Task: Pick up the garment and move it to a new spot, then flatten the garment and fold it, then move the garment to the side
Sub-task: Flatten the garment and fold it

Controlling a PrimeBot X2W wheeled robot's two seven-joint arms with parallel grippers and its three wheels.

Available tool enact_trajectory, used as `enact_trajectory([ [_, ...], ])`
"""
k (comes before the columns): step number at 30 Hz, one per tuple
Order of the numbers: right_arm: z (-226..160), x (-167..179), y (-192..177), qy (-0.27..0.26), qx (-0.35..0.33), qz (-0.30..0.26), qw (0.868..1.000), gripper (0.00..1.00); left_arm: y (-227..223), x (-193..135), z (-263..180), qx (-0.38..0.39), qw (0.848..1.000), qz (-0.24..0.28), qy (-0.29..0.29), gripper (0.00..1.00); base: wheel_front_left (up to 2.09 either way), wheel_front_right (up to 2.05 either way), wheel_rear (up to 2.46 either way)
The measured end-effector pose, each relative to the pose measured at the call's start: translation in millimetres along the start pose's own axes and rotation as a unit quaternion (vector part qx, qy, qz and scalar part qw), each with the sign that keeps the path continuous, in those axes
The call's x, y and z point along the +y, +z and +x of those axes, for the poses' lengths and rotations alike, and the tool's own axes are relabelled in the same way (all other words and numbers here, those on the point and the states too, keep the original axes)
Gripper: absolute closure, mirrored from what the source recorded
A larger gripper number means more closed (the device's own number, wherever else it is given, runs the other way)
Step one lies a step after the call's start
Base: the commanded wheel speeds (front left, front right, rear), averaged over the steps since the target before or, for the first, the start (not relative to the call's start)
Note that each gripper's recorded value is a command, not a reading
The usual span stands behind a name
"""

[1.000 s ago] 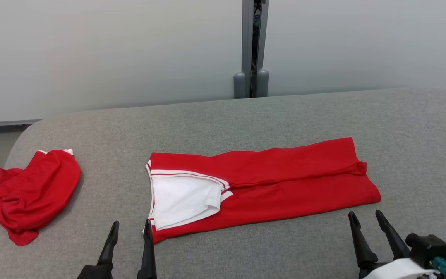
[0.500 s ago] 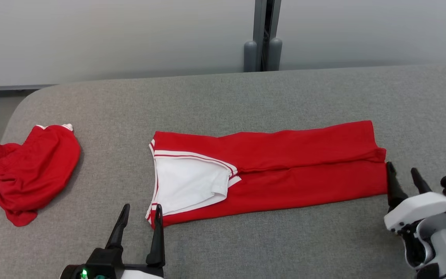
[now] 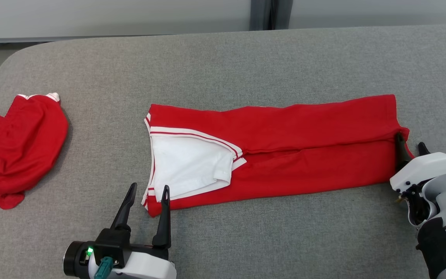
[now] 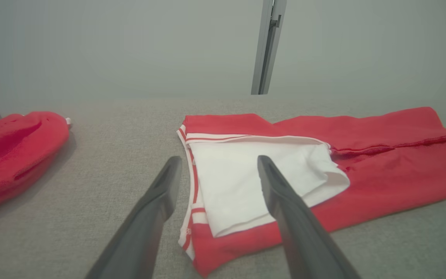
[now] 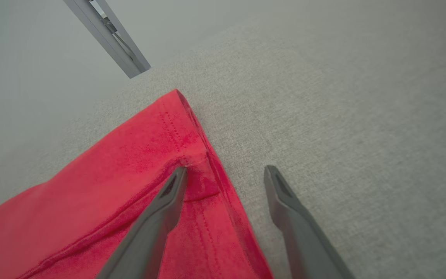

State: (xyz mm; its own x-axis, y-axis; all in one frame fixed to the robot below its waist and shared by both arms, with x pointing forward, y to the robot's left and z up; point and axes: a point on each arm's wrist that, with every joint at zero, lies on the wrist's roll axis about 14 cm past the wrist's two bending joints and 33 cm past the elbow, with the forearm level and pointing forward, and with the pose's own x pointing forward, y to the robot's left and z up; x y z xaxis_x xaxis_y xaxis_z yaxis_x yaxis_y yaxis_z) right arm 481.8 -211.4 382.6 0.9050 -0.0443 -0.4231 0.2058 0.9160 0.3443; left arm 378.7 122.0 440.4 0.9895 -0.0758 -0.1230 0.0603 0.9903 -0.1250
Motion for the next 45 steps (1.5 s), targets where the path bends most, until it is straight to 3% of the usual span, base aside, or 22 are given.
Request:
enact_trajectory([
  [9, 7, 0, -15, -0.008, 0.035, 0.002, 0.999, 0.00, -5, 0, 4, 0.007, 1.000, 0.006, -0.003, 0.00, 0.00, 0.00, 0.00],
  [10, 8, 1, -15, -0.008, 0.037, 0.002, 0.999, 0.09, -5, 0, 4, 0.008, 1.000, 0.005, -0.004, 0.00, 0.00, 0.00, 0.00],
  [11, 8, 2, -15, -0.008, 0.040, 0.002, 0.999, 0.53, -6, 0, 4, 0.008, 1.000, 0.005, -0.004, 0.00, 0.00, 0.00, 0.00],
  [12, 8, 2, -16, -0.007, 0.042, 0.003, 0.999, 0.72, -6, 0, 4, 0.008, 1.000, 0.006, -0.004, 0.00, 0.00, 0.00, 0.00],
  [13, 8, 3, -18, -0.006, 0.045, 0.003, 0.999, 1.00, -6, 0, 3, 0.008, 1.000, 0.005, -0.004, 0.00, 0.00, 0.00, 0.00],
  [25, 0, -12, -3, -0.016, 0.010, 0.009, 1.000, 1.00, -2, -2, 2, 0.003, 1.000, 0.007, -0.008, 0.00, 0.00, 0.00, 0.00],
  [38, -29, -92, 67, -0.077, -0.075, -0.033, 0.994, 1.00, 4, -20, 9, -0.009, 0.999, 0.011, -0.042, 0.00, 0.00, 0.00, 0.00],
  [45, -30, -68, 89, -0.037, -0.110, -0.052, 0.992, 1.00, 7, -27, 8, -0.013, 0.998, 0.008, -0.053, 0.00, 0.00, 0.00, 0.00],
])
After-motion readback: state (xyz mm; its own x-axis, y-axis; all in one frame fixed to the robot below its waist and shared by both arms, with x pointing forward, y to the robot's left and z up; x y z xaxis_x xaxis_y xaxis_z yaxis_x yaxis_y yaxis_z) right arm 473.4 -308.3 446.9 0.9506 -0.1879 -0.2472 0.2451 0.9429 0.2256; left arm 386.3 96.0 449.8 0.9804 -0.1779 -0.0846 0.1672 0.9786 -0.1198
